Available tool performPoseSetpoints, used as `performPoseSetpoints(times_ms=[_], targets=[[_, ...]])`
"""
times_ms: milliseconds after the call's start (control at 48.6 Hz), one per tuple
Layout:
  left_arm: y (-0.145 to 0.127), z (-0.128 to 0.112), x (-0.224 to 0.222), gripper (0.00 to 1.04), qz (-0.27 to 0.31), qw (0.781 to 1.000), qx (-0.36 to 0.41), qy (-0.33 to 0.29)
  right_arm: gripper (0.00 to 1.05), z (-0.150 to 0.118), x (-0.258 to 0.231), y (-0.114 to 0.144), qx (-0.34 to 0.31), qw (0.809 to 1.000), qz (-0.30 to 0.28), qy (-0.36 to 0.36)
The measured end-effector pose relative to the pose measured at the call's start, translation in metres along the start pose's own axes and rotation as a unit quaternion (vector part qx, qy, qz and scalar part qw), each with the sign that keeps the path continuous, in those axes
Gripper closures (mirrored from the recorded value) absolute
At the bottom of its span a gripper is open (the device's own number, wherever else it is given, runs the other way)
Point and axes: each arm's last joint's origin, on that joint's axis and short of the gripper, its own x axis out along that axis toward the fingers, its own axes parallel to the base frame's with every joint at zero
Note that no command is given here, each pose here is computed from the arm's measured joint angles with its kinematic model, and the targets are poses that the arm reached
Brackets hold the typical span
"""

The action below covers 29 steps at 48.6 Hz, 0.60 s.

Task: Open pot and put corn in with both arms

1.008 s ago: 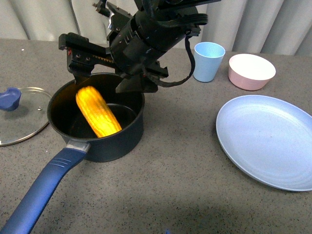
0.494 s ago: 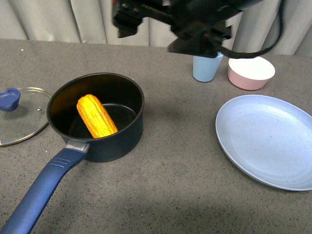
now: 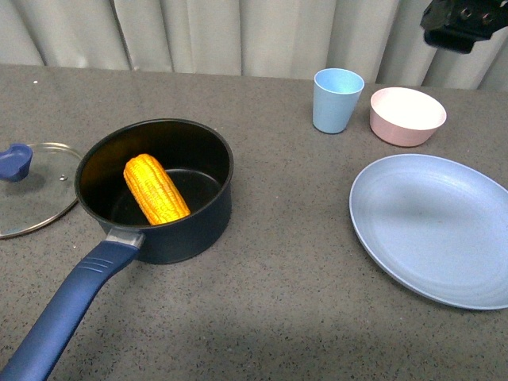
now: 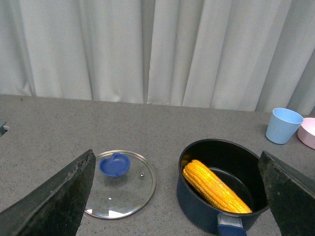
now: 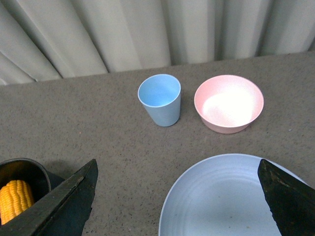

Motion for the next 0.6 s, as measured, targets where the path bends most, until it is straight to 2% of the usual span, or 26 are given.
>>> performPoseSetpoints(times_ms=[103, 206, 288, 391, 514, 556, 597], targets=[[0.0, 0.0, 0.0, 0.07, -0.001, 1.0, 0.0, 0.0, 0.24, -0.006, -0.008, -0.009, -0.042, 0.991, -0.046, -0.121], [0.0, 0.0, 0.0, 0.07, 0.0, 1.0, 0.0, 0.0, 0.41, -0.018, -0.026, -0.026, -0.07, 0.978, -0.052, -0.187], [0.0, 0.0, 0.0, 0.07, 0.0, 1.0, 0.0, 0.0, 0.54, -0.021, -0.04, -0.035, -0.078, 0.975, -0.056, -0.202], [0.0, 0.0, 0.0, 0.07, 0.0, 1.0, 0.0, 0.0, 0.77, -0.03, -0.06, -0.049, -0.087, 0.973, -0.057, -0.206], [0.0, 0.0, 0.0, 0.07, 0.0, 1.0, 0.0, 0.0, 0.95, -0.039, -0.072, -0.057, -0.09, 0.974, -0.059, -0.202], [0.0, 0.0, 0.0, 0.07, 0.0, 1.0, 0.0, 0.0, 1.04, -0.042, -0.077, -0.06, -0.091, 0.974, -0.058, -0.202], [0.0, 0.0, 0.0, 0.07, 0.0, 1.0, 0.0, 0.0, 1.04, -0.044, -0.082, -0.062, -0.092, 0.973, -0.058, -0.202]])
